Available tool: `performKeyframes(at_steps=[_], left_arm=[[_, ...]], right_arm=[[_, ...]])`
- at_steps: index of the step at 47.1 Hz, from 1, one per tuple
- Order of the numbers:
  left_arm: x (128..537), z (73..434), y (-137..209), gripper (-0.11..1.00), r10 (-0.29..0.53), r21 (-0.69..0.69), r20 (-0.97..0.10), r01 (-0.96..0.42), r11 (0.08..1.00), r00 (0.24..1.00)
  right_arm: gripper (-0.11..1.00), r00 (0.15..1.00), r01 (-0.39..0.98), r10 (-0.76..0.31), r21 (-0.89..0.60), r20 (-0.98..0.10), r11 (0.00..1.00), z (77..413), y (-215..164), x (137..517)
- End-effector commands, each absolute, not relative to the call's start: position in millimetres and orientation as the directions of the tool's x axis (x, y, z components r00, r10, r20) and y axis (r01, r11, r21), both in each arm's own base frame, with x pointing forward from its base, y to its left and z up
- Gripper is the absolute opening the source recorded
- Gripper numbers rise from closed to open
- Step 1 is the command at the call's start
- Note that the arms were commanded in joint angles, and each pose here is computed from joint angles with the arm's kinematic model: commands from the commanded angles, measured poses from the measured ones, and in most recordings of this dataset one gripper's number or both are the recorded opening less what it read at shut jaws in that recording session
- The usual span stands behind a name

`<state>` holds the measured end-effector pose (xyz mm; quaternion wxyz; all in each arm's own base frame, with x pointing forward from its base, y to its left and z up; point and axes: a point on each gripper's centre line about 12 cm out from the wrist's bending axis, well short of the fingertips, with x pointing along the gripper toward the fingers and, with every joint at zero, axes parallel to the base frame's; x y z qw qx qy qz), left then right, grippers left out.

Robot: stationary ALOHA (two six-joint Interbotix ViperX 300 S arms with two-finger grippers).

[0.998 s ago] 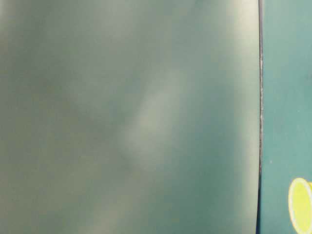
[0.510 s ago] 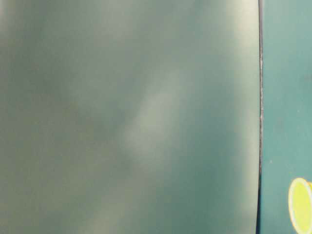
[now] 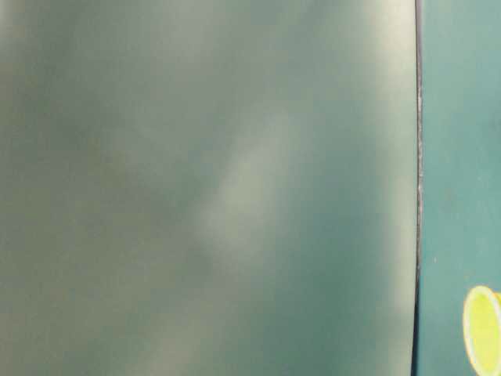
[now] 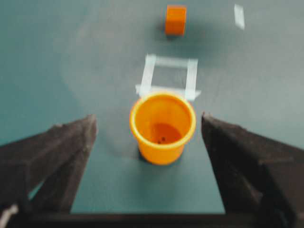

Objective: Move the cup backward with left arm.
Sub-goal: 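Open the left gripper and move it right toward the orange cup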

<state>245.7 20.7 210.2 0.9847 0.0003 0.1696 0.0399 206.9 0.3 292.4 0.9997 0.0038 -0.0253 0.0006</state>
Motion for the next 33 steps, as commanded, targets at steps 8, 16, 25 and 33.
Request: performKeyframes(at_steps=[8,16,25,33], left_arm=[[259.6,191.5,21.8,0.86,0.078,0.017,-0.315,-0.077,0.997,0.946],[262.1,165.8,17.1,0.86,0.060,0.016,-0.347,-0.058,0.998,0.936],[261.7,137.3,9.4,0.86,0.031,0.017,-0.423,-0.027,1.000,0.905],[263.5,114.6,9.3,0.86,0.029,0.015,-0.456,-0.025,1.000,0.889]], right_arm=[[0.00,0.996,-0.004,0.003,0.011,0.086,1.000,306.4,0.6,209.1],[0.00,0.996,-0.004,0.003,0.011,0.089,1.000,307.6,0.6,209.2],[0.00,0.996,-0.002,0.001,0.012,0.084,1.000,307.5,0.2,209.4],[0.00,0.998,-0.001,0.001,0.012,0.061,1.000,304.7,0.2,209.8]])
